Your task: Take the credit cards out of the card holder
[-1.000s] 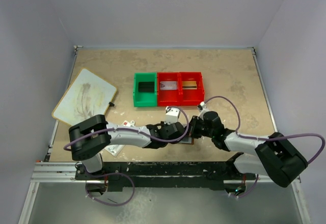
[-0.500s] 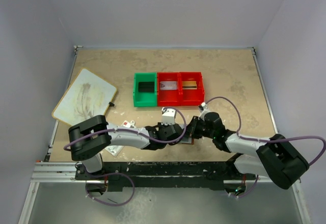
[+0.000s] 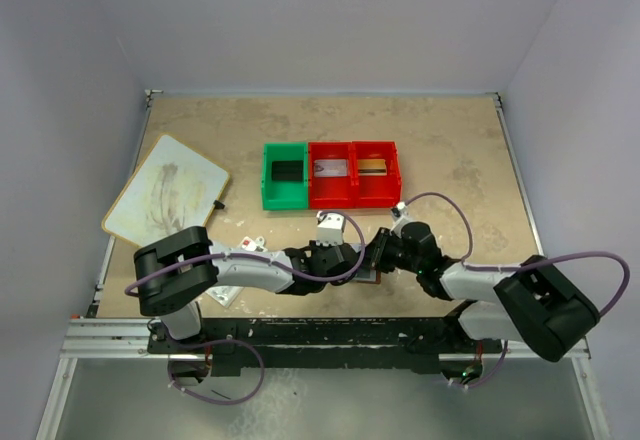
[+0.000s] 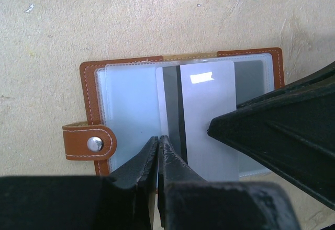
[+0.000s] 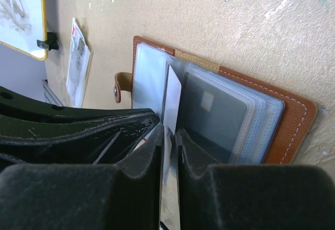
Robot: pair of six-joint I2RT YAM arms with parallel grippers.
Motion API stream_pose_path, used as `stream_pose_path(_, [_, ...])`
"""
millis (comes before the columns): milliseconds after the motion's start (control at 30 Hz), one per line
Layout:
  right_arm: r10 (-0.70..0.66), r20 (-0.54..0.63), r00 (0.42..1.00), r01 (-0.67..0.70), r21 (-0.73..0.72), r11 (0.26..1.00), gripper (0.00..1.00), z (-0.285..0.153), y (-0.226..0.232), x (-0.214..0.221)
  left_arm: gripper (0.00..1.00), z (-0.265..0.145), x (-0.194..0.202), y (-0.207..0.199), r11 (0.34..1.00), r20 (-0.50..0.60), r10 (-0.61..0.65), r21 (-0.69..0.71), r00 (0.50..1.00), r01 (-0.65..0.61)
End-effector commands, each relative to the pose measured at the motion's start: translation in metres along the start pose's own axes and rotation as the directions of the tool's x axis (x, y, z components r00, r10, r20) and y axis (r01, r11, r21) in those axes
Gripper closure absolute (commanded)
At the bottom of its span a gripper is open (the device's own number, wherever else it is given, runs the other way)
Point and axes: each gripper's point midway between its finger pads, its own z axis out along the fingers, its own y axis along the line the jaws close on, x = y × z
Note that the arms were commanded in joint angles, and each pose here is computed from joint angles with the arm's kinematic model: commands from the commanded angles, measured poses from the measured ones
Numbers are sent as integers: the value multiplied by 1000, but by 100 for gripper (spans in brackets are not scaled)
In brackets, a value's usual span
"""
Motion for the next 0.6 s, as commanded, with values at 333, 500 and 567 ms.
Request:
stream_pose_path(333, [-3, 6, 1000, 3, -71, 997, 86, 5, 13, -4, 100, -3, 9, 16, 999, -30, 14, -41, 999, -15])
stream_pose_path(500, [-14, 19, 1000, 15, -52, 999, 100, 1, 12, -7, 100, -3, 9, 21, 998, -25, 4, -62, 1000, -6])
stream_pose_path(567, [-25, 36, 999, 27, -37, 999, 100, -2, 12, -10, 100, -4, 7, 23, 998, -13, -4, -67, 1000, 4])
